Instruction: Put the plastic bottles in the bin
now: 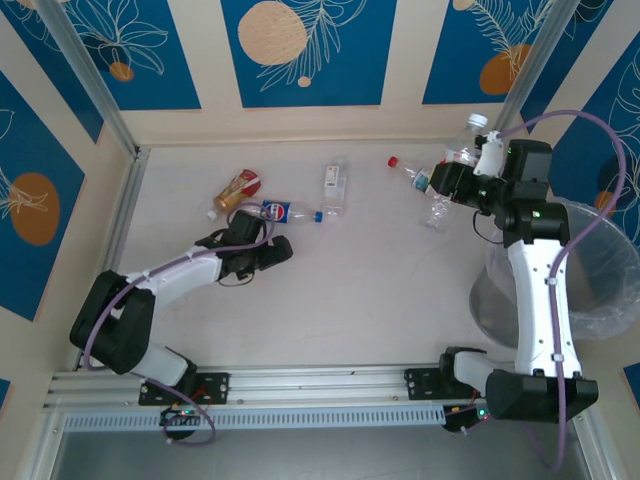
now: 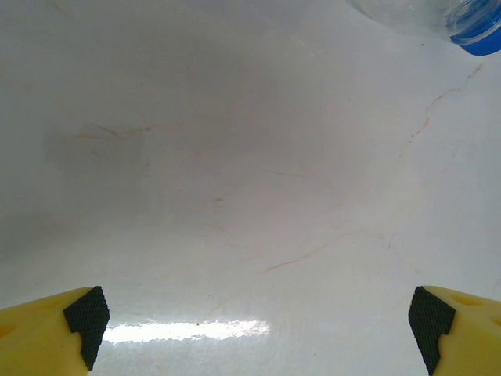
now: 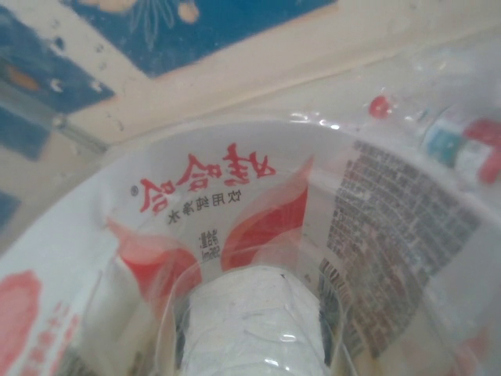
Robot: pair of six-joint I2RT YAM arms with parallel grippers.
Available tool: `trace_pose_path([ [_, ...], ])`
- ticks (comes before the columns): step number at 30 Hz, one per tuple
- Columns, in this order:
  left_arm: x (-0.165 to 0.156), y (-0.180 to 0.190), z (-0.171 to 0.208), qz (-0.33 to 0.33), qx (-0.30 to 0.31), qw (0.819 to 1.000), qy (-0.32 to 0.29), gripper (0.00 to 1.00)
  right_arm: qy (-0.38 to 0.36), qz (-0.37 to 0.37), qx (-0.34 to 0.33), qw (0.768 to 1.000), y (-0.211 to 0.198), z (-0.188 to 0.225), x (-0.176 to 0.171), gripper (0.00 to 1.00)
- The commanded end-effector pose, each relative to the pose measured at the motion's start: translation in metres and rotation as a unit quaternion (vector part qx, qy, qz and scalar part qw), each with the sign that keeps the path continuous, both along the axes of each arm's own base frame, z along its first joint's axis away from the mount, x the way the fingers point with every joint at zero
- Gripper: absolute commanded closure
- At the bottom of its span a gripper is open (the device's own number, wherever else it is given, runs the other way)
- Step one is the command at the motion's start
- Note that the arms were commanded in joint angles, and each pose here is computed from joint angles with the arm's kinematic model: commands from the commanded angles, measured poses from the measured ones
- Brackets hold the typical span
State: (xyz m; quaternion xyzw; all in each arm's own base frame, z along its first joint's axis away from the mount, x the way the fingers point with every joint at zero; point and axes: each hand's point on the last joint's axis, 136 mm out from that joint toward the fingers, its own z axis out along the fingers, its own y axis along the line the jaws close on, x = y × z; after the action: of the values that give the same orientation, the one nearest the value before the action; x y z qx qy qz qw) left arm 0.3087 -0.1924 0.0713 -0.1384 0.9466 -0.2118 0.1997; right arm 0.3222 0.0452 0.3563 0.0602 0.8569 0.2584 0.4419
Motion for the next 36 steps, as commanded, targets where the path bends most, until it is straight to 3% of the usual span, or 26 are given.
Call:
trace_pose_path([
  [1, 0.005, -0.011, 0.008, -0.008, -0.014, 1.000, -0.003, 0.00, -0.048, -0.023, 0.001, 0.999, -0.015, 0.033, -0.013, 0.56],
  [4, 0.005, -0.013, 0.009, -0.009, -0.015, 1.000, -0.003, 0.00, -0.080, -0.088, -0.055, 0.991, -0.045, 0.049, -0.029, 0.55],
  [8, 0.006, -0.012, 0.015, -0.008, -0.016, 1.000, -0.010, 0.00, -0.099, -0.208, -0.139, 0.963, -0.093, 0.061, -0.052, 0.55],
  [13, 0.016, -0.011, 0.040, -0.026, -0.003, 0.998, -0.056, 0.00, -0.110, -0.312, -0.161, 0.930, -0.128, 0.067, -0.079, 0.55],
  [18, 0.025, -0.007, 0.064, -0.031, 0.015, 0.995, -0.095, 0.00, -0.139, -0.408, -0.189, 0.882, -0.159, 0.091, -0.111, 0.56],
  [26, 0.034, 0.006, 0.079, -0.007, 0.036, 0.991, -0.128, 0.00, -0.139, -0.494, -0.247, 0.822, -0.191, 0.094, -0.143, 0.56],
  [36, 0.043, -0.007, 0.078, -0.021, 0.021, 0.993, -0.117, 0.00, -0.137, -0.550, -0.219, 0.794, -0.226, 0.061, -0.136, 0.56],
])
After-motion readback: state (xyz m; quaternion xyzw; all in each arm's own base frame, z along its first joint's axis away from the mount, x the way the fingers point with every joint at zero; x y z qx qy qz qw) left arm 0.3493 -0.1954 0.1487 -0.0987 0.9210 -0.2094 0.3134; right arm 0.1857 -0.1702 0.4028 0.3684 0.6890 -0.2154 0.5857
